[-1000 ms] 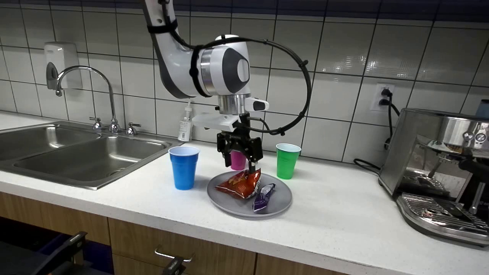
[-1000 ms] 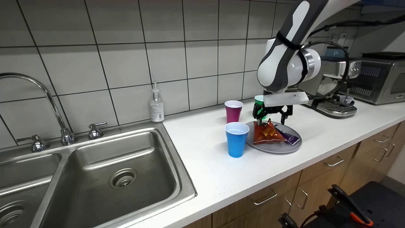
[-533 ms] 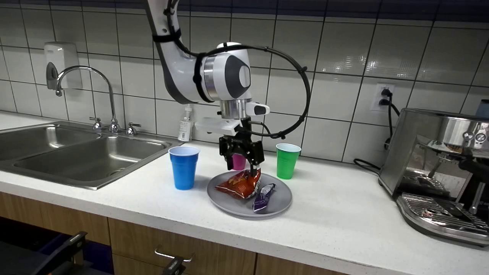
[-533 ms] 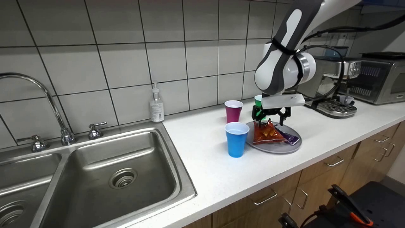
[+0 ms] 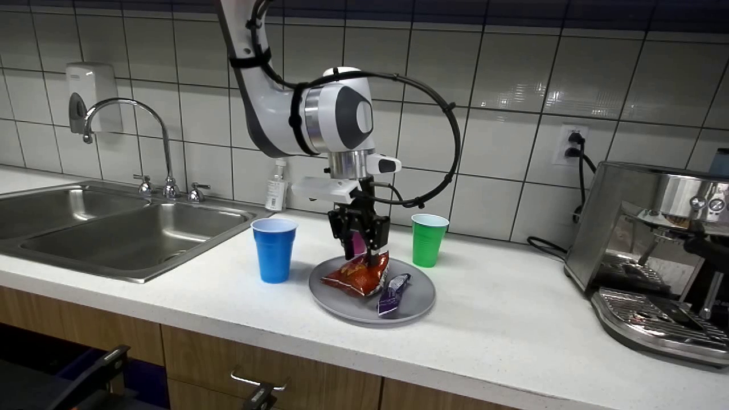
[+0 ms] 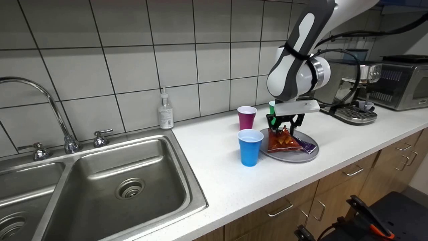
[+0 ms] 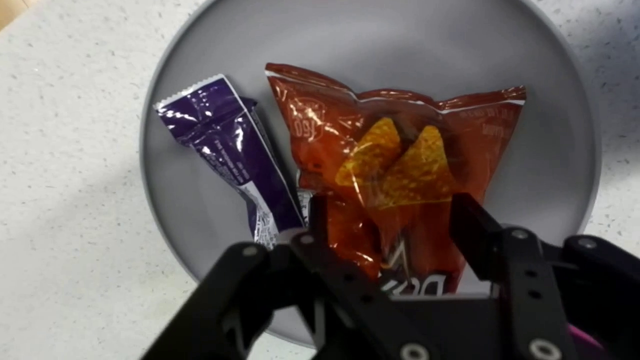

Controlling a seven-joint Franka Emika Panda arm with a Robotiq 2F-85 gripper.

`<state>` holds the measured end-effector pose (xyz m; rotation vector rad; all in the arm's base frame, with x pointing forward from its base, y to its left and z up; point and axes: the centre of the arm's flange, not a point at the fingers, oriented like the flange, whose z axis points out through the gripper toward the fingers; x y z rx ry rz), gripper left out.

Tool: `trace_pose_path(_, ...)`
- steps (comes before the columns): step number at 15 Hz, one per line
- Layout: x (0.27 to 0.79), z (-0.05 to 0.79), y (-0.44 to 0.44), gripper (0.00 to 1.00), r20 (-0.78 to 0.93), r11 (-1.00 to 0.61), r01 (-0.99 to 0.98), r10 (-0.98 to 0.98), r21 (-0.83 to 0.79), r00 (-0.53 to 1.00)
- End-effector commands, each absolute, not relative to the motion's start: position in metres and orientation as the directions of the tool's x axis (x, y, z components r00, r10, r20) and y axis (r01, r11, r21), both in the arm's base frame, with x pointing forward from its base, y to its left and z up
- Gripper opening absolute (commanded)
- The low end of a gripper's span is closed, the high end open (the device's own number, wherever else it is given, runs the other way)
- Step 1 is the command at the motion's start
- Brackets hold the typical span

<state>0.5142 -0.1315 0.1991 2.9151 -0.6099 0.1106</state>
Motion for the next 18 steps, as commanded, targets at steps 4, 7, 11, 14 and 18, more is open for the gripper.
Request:
trace_pose_path(4, 0.520, 0.203, -0.131, 0.10, 0.116, -0.894, -0.426, -0.413, 0.137, 0.903)
trace_pose_path(7, 0.518, 0.204, -0.131, 0.00, 0.118, -0.893, -0.430, -0.416, 0.135, 0.902)
trace_pose_path(11, 0.514, 0.210, -0.128, 0.00, 0.120, -0.894, -0.428, -0.414, 0.132, 0.902)
trace_pose_path(14, 0.510, 0.224, -0.123, 0.00, 0.130, -0.898, -0.424, -0.410, 0.115, 0.903)
trace_pose_path(18, 0.503, 0.251, -0.118, 0.00, 0.162, -0.899, -0.429, -0.412, 0.087, 0.897)
